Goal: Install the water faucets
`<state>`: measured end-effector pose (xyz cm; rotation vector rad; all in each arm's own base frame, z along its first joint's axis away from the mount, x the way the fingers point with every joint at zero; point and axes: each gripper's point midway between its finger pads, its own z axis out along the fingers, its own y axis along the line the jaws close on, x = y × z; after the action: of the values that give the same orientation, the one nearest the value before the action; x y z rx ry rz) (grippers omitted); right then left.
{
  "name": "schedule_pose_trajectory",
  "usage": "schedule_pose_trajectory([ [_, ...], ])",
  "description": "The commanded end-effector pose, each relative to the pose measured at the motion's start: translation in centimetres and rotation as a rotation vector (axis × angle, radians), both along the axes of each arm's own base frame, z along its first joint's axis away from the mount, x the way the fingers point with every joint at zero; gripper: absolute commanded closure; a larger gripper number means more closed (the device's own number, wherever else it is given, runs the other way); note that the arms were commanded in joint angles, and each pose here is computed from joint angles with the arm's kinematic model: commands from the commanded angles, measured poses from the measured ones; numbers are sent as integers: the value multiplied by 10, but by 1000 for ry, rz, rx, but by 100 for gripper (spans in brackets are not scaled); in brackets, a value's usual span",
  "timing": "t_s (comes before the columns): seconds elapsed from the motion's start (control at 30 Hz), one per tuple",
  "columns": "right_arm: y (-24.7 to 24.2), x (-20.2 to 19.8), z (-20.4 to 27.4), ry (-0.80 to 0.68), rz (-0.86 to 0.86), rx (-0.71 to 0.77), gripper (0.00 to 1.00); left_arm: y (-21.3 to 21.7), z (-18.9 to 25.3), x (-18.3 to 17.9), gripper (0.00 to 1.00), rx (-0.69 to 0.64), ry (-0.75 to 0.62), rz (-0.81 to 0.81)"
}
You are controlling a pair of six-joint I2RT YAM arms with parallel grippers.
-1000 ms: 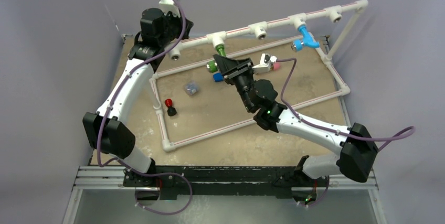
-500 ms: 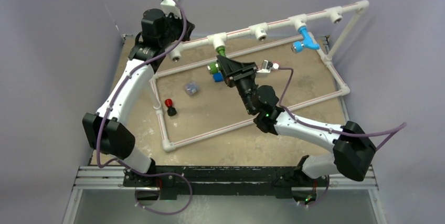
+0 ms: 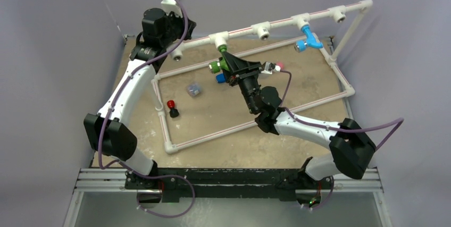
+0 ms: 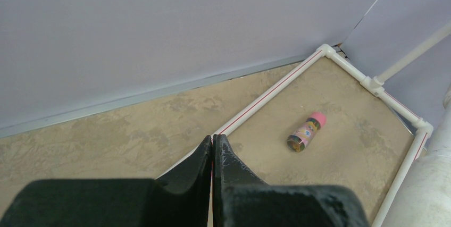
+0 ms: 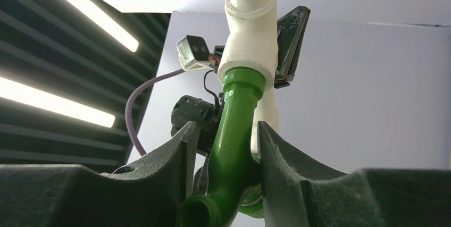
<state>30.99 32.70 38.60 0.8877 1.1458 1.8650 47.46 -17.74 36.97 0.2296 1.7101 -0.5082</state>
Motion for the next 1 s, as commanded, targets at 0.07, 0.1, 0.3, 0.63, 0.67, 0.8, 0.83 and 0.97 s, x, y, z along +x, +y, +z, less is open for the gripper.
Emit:
schedule_pose_trajectory([
  [0.07,-5,-11,35,-76,7,20,100,-4,-122,-14,100,83,358,-22],
  [0.1,-5,-12,37,-88,-6,-11,100,-4,-122,-14,100,84,357,-21],
  [0.3,-7,-13,35,-114,-44,-125,96,-4,-126,-13,100,86,365,-18],
  [0.63,-18,-16,34,-178,-128,-320,54,-2,-125,-9,100,84,363,-3],
  [0.67,-20,-17,35,-189,-136,-340,48,-3,-125,-9,100,79,365,-2],
  [0.8,-23,-17,37,-242,-183,-485,34,-4,-122,-5,100,71,363,0],
  [0.83,-24,-17,37,-252,-196,-525,31,-3,-119,-4,100,71,359,5],
  [0.97,-35,-17,34,-296,-257,-687,23,-1,-108,4,100,72,336,29],
])
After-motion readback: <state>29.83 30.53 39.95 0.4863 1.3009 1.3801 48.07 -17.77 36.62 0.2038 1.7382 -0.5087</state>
